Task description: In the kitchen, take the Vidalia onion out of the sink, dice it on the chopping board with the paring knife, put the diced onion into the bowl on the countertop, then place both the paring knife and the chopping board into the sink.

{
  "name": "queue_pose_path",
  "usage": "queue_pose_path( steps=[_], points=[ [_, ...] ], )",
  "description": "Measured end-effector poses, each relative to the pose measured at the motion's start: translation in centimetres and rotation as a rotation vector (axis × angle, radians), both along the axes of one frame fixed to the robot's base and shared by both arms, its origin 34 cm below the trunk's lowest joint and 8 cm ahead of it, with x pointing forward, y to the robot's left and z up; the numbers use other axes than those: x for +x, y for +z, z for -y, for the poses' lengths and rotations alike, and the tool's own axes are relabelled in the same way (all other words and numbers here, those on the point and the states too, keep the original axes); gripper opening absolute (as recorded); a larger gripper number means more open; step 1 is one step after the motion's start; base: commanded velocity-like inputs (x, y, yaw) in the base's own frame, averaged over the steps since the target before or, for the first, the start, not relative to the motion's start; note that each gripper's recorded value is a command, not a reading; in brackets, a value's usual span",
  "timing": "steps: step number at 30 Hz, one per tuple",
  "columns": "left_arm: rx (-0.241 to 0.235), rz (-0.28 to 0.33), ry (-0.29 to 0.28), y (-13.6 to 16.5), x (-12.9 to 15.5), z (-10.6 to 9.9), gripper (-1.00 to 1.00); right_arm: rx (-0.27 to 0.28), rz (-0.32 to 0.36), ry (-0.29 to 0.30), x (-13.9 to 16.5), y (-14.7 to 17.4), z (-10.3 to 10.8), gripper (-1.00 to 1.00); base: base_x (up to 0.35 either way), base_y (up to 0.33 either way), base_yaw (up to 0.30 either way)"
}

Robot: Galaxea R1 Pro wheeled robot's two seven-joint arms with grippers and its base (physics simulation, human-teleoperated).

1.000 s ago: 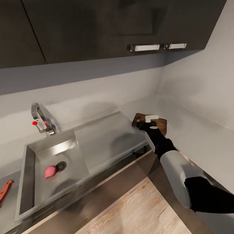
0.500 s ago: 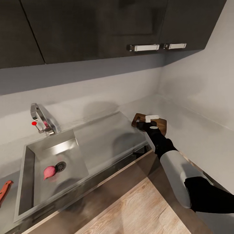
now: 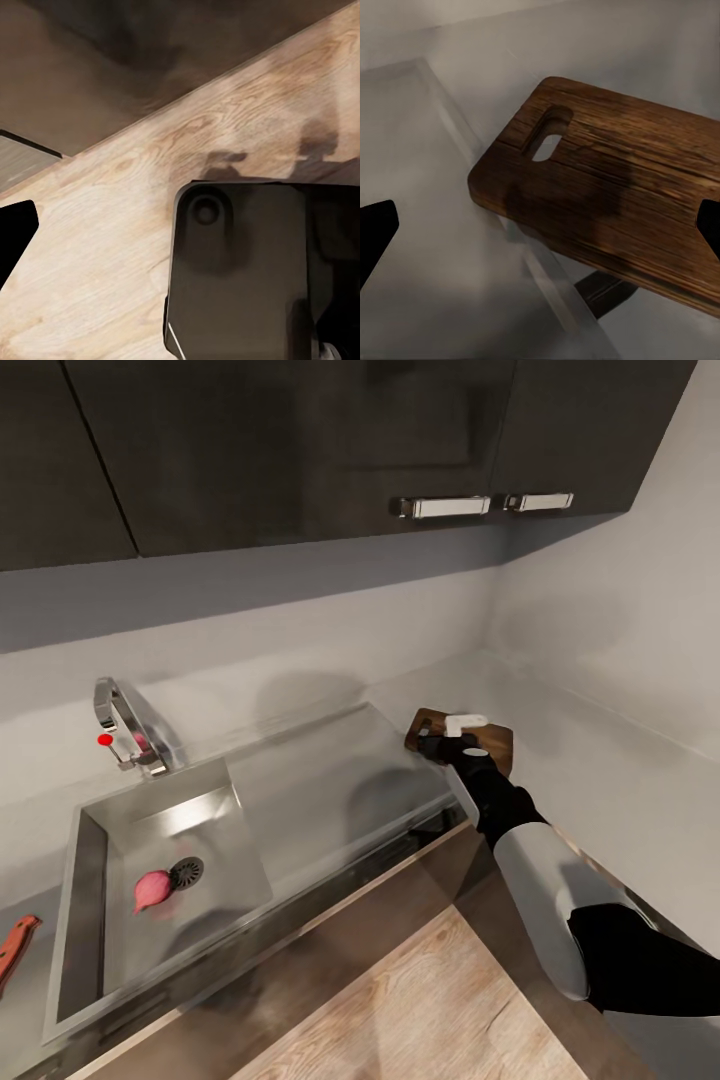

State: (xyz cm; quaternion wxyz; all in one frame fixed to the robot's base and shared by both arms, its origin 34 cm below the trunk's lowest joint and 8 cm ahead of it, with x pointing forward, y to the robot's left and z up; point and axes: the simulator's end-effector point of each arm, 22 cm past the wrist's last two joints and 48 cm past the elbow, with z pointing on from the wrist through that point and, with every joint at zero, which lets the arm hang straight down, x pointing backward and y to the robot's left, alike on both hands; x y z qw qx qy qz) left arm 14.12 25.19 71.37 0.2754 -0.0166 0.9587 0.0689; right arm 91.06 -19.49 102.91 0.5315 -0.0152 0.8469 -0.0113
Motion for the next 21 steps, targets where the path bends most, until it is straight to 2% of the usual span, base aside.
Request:
queue_pose_path(
  steps=[21],
  points=[
    [0.0,-0.001,0.0,0.0,-0.03,0.0,1.0,0.011,-0.002,0.006,0.0,-0.06,0.03,1.0,0.0,0.0,0.0]
  ],
)
